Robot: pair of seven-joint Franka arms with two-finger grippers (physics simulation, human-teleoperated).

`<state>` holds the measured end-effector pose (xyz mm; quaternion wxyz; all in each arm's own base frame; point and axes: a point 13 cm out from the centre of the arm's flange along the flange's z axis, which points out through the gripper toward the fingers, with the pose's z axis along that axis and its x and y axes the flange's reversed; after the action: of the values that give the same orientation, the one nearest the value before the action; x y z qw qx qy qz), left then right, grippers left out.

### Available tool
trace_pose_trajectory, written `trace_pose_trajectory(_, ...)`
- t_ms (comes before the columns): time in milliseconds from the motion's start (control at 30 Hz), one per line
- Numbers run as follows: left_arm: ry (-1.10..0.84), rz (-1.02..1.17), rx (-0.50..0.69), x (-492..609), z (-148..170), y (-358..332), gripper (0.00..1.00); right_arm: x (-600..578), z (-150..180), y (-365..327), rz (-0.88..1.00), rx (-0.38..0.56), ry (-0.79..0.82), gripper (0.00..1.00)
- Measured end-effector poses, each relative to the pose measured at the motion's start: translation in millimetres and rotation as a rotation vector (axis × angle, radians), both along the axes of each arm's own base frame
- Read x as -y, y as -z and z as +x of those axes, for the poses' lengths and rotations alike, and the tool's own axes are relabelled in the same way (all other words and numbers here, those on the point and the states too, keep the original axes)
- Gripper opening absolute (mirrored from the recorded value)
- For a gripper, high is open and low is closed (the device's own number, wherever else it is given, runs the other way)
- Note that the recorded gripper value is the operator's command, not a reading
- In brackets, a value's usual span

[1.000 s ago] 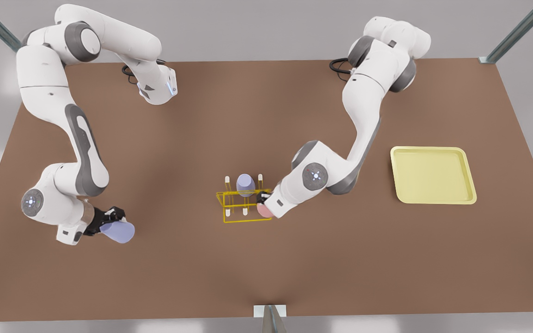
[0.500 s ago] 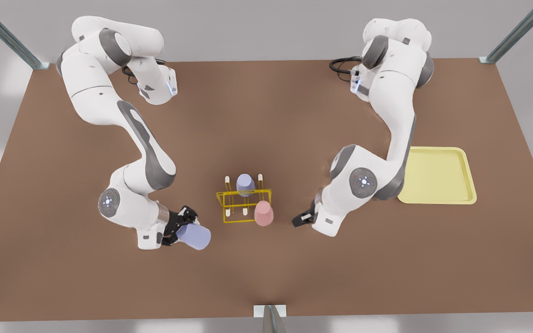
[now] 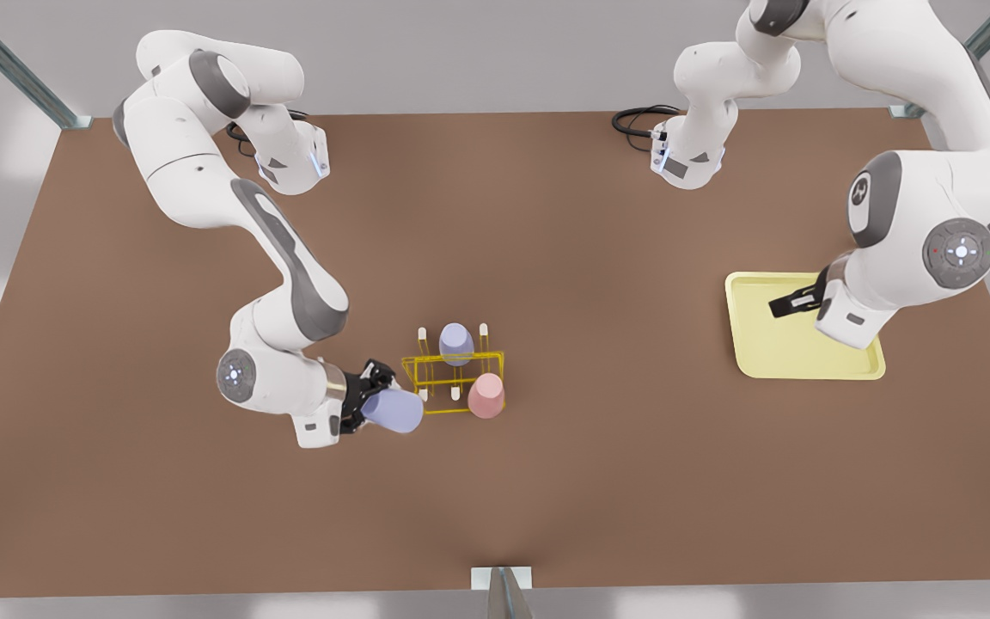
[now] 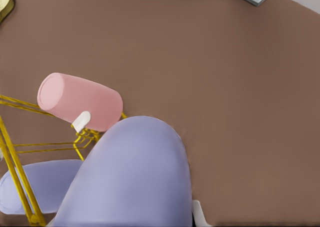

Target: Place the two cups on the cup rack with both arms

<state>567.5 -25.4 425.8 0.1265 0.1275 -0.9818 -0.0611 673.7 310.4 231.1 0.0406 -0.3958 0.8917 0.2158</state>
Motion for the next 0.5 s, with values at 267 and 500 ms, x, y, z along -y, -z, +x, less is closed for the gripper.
trace_pose_trajectory(267,0.157,-0.051,-0.074,-7,-7,14,1.00,-16,-28,12,0.012,-0.086,-0.056,0.70)
trace_pose_trajectory(500,0.253,-0.084,-0.096,-7,-7,19,1.00,-27,-42,19,0.008,-0.120,-0.097,1.00)
